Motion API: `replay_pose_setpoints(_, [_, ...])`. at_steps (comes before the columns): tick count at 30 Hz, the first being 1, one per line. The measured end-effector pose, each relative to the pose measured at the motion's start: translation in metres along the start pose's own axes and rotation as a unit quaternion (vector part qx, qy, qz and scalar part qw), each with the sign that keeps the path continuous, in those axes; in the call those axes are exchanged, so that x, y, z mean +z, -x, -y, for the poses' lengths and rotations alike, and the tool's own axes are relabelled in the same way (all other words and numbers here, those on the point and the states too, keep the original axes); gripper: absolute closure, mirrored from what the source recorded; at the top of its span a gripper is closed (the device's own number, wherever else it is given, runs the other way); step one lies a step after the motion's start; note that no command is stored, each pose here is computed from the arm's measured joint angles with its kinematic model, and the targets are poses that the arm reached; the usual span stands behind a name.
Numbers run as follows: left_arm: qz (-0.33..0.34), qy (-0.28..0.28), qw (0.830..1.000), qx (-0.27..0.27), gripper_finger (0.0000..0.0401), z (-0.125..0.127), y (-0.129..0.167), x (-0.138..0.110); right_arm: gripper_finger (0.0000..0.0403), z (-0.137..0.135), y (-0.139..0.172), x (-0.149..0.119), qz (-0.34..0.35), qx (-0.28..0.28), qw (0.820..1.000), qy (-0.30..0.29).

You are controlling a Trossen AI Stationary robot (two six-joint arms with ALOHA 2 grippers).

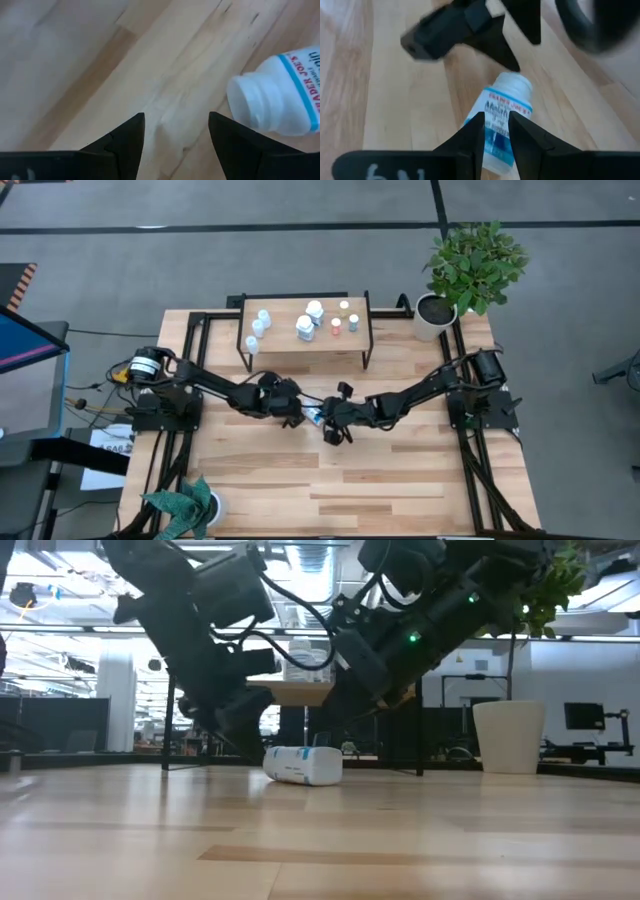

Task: Pick and place medicine bottles onto shelf by color
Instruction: Put the white pill bottle on the shelf

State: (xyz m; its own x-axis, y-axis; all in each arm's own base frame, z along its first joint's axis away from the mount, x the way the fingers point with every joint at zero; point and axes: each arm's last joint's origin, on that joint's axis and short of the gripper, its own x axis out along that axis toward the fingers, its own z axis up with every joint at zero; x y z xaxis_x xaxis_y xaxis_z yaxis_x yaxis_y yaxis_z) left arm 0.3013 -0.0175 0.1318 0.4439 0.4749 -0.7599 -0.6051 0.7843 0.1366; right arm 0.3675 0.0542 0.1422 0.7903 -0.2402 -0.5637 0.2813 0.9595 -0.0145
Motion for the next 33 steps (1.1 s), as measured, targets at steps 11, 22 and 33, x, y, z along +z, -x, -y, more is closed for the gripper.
replay_pose_setpoints(11, [0.008,-0.003,0.998,-0.055,0.0193,0.006,0.002,0.020,0.0296,0.001,0.000,-0.006,-0.031,0.000,0.999,0.012])
replay_pose_setpoints(22, [0.031,-0.019,0.995,-0.093,0.0193,0.017,0.014,0.049,0.0296,-0.001,0.003,-0.011,-0.059,0.003,0.998,0.012])
replay_pose_setpoints(33, [-0.035,-0.038,0.998,-0.027,0.0193,0.006,0.008,0.040,0.0296,-0.008,0.025,-0.003,-0.056,-0.002,0.998,0.014])
